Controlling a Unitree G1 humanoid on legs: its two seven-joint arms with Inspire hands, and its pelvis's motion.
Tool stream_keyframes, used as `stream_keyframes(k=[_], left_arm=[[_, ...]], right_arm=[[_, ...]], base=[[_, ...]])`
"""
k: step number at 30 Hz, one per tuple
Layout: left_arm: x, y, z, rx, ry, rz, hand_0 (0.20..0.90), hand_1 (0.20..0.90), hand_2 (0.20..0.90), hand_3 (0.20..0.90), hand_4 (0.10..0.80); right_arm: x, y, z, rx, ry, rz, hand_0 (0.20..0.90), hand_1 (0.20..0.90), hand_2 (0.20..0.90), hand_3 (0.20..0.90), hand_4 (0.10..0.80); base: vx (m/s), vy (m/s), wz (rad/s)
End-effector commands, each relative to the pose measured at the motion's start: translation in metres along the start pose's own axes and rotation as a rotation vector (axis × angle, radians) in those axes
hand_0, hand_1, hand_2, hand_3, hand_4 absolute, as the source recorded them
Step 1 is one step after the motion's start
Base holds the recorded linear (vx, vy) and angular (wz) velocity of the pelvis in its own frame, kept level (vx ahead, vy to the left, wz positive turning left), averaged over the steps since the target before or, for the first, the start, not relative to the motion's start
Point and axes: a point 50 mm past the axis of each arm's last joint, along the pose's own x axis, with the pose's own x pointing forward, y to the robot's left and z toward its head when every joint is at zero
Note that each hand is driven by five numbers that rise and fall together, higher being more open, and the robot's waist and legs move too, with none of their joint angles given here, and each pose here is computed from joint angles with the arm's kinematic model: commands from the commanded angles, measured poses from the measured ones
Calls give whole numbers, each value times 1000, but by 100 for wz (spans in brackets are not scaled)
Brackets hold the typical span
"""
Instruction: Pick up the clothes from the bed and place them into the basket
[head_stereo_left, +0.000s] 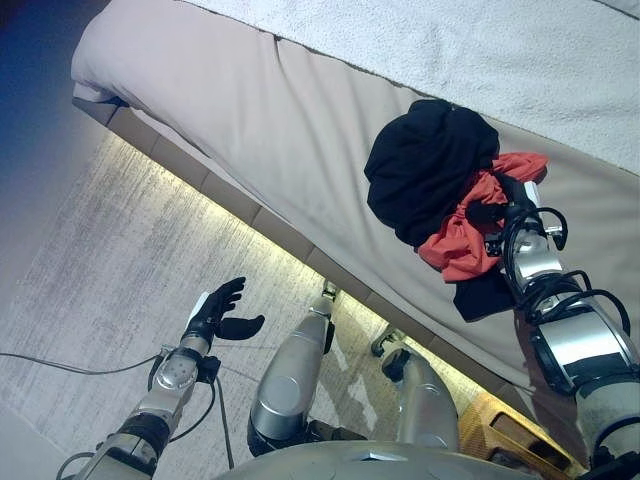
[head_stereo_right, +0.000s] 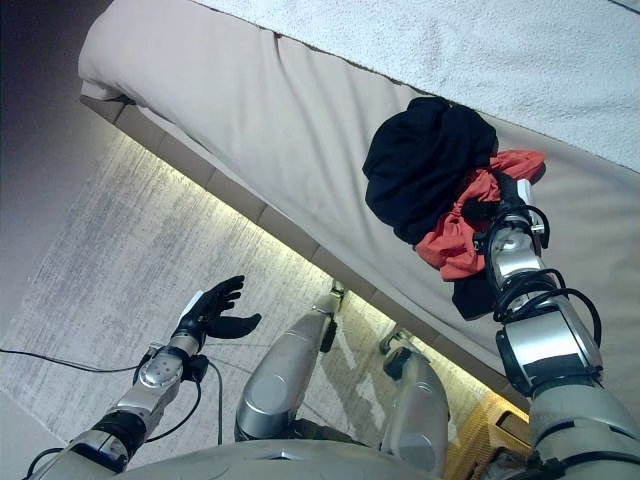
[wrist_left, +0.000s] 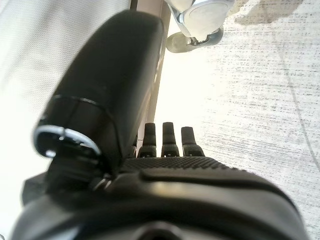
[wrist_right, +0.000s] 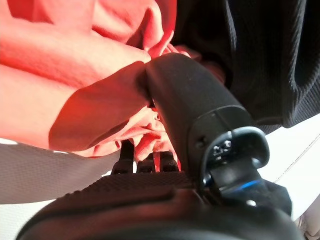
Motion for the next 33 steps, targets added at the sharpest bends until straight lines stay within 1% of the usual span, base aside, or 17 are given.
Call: stream_keyframes(k=[1, 6, 8, 9, 12, 13, 16, 17, 18, 19, 22, 23, 26, 27, 28, 29, 33], left_arm=[[-8, 14, -2, 10, -9, 26, 900, 900, 900, 900, 800], [-9, 12, -3, 16, -8, 20, 900, 900, 900, 900, 800], [-9, 11, -4, 22, -7, 18, 900, 900, 900, 900, 800], [-11, 10, -6, 23, -2, 19, 900, 900, 900, 900, 800], [-13, 8, -11, 24, 15, 21, 900, 900, 900, 900, 800], [-17, 5, -18, 25, 38, 23, 900, 900, 900, 900, 800], [-24, -4, -31, 23, 82, 26, 900, 900, 900, 900, 800], [-26, -5, -35, 27, 95, 25, 900, 900, 900, 900, 800], [-27, -6, -36, 29, 98, 25, 900, 900, 900, 900, 800], [-31, -7, -43, 21, 124, 34, 900, 900, 900, 900, 800], [-40, -12, -55, 11, 155, 41, 900, 900, 900, 900, 800], [-40, -12, -55, 11, 156, 41, 900, 900, 900, 900, 800], [-47, -19, -65, 7, 192, 27, 900, 900, 900, 900, 800], [-49, -25, -69, 4, 208, 17, 900, 900, 900, 900, 800], [-50, -27, -71, 4, 216, 12, 900, 900, 900, 900, 800], [-50, -28, -71, 4, 217, 12, 900, 900, 900, 900, 800], [-51, -33, -74, 16, 227, -2, 900, 900, 900, 900, 800]], right_arm=[[-4, 12, -6, -25, -4, 23, 300, 300, 300, 200, 100], [-6, 0, -24, 118, 77, -94, 300, 300, 300, 200, 100], [-6, -10, -31, 204, 98, -152, 300, 300, 300, 200, 100], [-8, -17, -37, 294, 114, -197, 300, 300, 300, 200, 100], [-10, -26, -47, 405, 130, -254, 300, 300, 300, 200, 100], [-13, -34, -55, 542, 135, -300, 300, 300, 300, 200, 100], [-19, -43, -65, 775, 89, -328, 300, 300, 300, 200, 100], [-21, -41, -67, 878, 60, -312, 300, 300, 300, 200, 100], [-22, -40, -68, 915, 47, -303, 300, 300, 300, 200, 100], [-28, -29, -69, 1028, 1, -235, 300, 300, 300, 200, 100], [-44, -8, -75, 1236, -68, -91, 300, 300, 300, 200, 100], [-45, -8, -75, 1244, -71, -86, 300, 300, 300, 200, 100], [-64, 6, -78, 1492, -160, 42, 300, 300, 300, 200, 100], [-75, 13, -78, 1612, -226, 102, 300, 300, 300, 200, 100], [-82, 17, -78, 1676, -268, 139, 300, 300, 300, 200, 100], [-83, 18, -79, 1686, -275, 144, 300, 300, 300, 200, 100], [-99, 21, -68, 1831, -433, 228, 300, 300, 300, 200, 100]], base=[[7, -38, 0], [6, -32, -1], [-80, 2, 0], [-79, 11, 4], [14, 2, -2], [51, 31, -9], [59, 45, -15], [40, 19, -12], [55, 11, -14], [49, 6, -15], [28, -6, -16], [16, -3, -11], [36, 7, -19], [37, 6, -21], [34, 7, -16], [15, 6, -17], [2, 0, -20]])
